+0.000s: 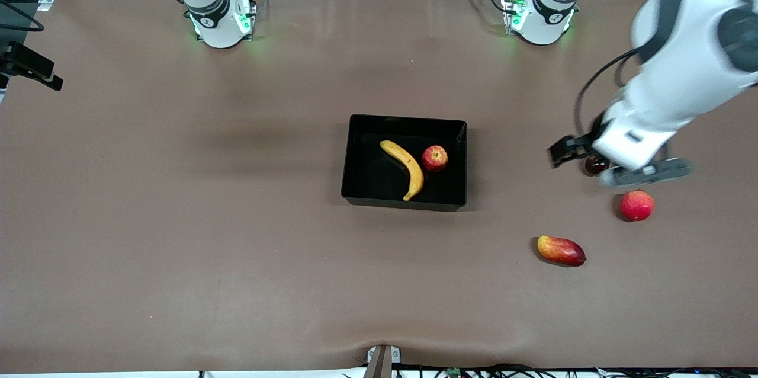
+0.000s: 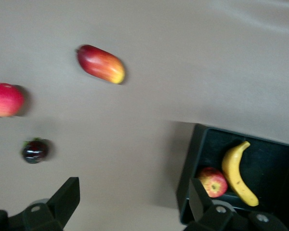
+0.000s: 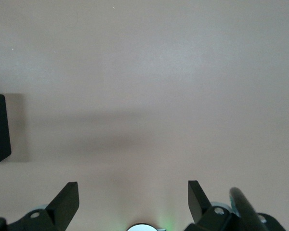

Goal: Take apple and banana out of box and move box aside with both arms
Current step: 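Move the left gripper over the black box toward the apple, then lower the left gripper into the box and grasp the apple, then carry the apple out and set it beside the peach, then move the left gripper back into the box and grasp the banana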

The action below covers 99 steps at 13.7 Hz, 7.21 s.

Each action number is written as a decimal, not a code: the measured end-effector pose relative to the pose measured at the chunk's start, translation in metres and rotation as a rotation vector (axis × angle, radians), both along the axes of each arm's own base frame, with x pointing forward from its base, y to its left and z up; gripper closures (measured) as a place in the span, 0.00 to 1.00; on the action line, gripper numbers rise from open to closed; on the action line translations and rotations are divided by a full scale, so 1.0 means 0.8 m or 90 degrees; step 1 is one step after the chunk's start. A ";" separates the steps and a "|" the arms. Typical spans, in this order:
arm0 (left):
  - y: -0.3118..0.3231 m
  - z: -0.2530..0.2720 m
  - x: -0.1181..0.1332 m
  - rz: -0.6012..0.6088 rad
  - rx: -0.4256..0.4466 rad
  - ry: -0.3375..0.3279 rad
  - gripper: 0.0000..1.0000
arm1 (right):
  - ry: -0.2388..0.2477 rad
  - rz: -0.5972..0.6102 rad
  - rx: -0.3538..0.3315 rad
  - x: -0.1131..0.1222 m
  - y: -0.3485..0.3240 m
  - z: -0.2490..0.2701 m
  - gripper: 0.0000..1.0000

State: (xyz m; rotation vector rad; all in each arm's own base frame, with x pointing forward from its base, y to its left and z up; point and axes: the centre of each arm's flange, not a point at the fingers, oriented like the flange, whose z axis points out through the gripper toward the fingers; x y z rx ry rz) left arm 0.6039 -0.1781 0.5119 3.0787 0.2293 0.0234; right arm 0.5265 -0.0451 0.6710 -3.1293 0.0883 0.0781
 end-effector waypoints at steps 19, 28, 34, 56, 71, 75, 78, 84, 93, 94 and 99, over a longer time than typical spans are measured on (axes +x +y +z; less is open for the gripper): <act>-0.256 -0.341 -0.091 0.392 0.038 0.118 0.00 | -0.001 0.000 0.000 0.001 0.000 0.000 0.00; -0.257 -0.371 -0.105 0.387 0.085 0.137 0.00 | -0.001 0.000 0.000 0.001 0.000 0.000 0.00; -0.253 -0.377 -0.113 0.386 0.115 0.157 0.04 | -0.001 0.000 0.000 0.001 0.000 0.000 0.00; 0.125 -0.141 0.065 0.347 0.101 0.110 0.30 | 0.002 0.000 0.000 0.003 0.000 -0.003 0.00; 0.249 -0.336 0.073 0.311 0.053 0.128 0.30 | 0.002 0.000 0.000 0.003 0.000 -0.004 0.00; 0.232 -0.356 0.071 0.290 0.064 0.138 0.30 | 0.003 0.000 0.000 0.003 0.000 -0.004 0.00; 0.233 -0.359 0.073 0.268 0.090 0.127 0.06 | 0.003 0.000 0.000 0.003 0.000 -0.004 0.00; 0.121 -0.245 0.079 0.205 0.074 0.071 0.00 | 0.003 0.000 0.000 0.003 0.000 -0.004 0.00; -0.223 -0.152 -0.069 0.054 0.031 0.084 0.00 | 0.010 0.001 0.001 0.007 0.000 -0.011 0.00; -0.261 -0.160 -0.092 0.030 0.030 0.085 0.00 | 0.011 0.001 0.001 0.008 0.000 -0.012 0.00; -0.351 -0.249 -0.132 -0.031 -0.015 0.074 0.00 | 0.012 0.001 0.001 0.009 0.001 -0.014 0.00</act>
